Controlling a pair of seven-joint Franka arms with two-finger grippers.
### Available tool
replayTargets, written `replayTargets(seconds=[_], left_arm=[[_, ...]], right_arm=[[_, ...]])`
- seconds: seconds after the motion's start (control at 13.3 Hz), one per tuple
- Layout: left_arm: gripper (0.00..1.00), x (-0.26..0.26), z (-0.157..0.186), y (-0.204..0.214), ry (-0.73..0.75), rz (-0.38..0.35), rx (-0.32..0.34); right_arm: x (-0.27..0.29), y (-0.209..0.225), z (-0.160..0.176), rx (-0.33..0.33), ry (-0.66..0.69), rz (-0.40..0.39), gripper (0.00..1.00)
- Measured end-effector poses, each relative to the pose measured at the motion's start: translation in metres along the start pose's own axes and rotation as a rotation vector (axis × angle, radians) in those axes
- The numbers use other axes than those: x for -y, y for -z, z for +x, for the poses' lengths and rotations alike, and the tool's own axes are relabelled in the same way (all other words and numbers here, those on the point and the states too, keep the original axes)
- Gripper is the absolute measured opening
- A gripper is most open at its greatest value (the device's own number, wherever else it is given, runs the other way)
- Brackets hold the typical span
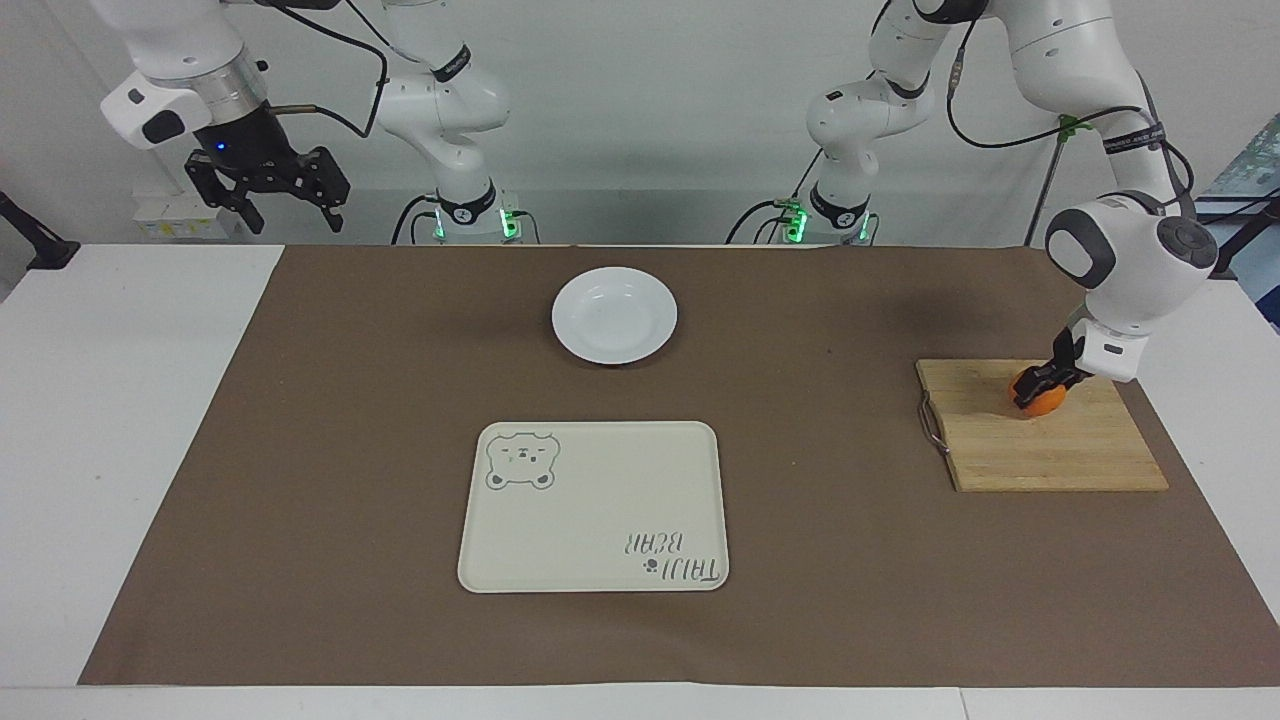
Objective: Place orange and plate with both arms
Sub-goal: 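Carry the orange with the left gripper over the white plate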
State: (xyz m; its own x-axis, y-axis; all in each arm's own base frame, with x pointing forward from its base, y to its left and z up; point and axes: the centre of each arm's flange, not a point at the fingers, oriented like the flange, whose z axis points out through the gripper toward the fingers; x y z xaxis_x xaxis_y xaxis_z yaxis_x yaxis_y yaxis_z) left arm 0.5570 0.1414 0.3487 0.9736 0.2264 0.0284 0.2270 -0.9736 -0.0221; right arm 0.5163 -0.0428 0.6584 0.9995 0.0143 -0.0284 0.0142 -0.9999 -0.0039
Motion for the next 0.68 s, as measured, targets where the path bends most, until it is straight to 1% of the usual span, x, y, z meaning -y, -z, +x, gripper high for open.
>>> replayTargets(seconds=[0.15,0.3,0.53,0.68], left_arm=[[0.78,-0.05,-0.004,0.014,-0.089,-0.002,-0.005],[0.78,-0.122,-0.013,0.021,-0.21,-0.007,-0.017],[0.78,-0.211,-0.038,0.025,-0.354,-0.014,-0.023],[0.78,-0.267,-0.061,0.028,-0.437,-0.019,-0.027]], right_arm=[[0.0,0.0,0.0,0.0,0.001,0.0,1.0],[0.001,0.0,0.0,0.0,0.002,0.0,1.0],[0.002,0.0,0.0,0.0,0.003,0.0,1.0],[0.002,0.0,0.001,-0.004,0.003,-0.001,1.0]])
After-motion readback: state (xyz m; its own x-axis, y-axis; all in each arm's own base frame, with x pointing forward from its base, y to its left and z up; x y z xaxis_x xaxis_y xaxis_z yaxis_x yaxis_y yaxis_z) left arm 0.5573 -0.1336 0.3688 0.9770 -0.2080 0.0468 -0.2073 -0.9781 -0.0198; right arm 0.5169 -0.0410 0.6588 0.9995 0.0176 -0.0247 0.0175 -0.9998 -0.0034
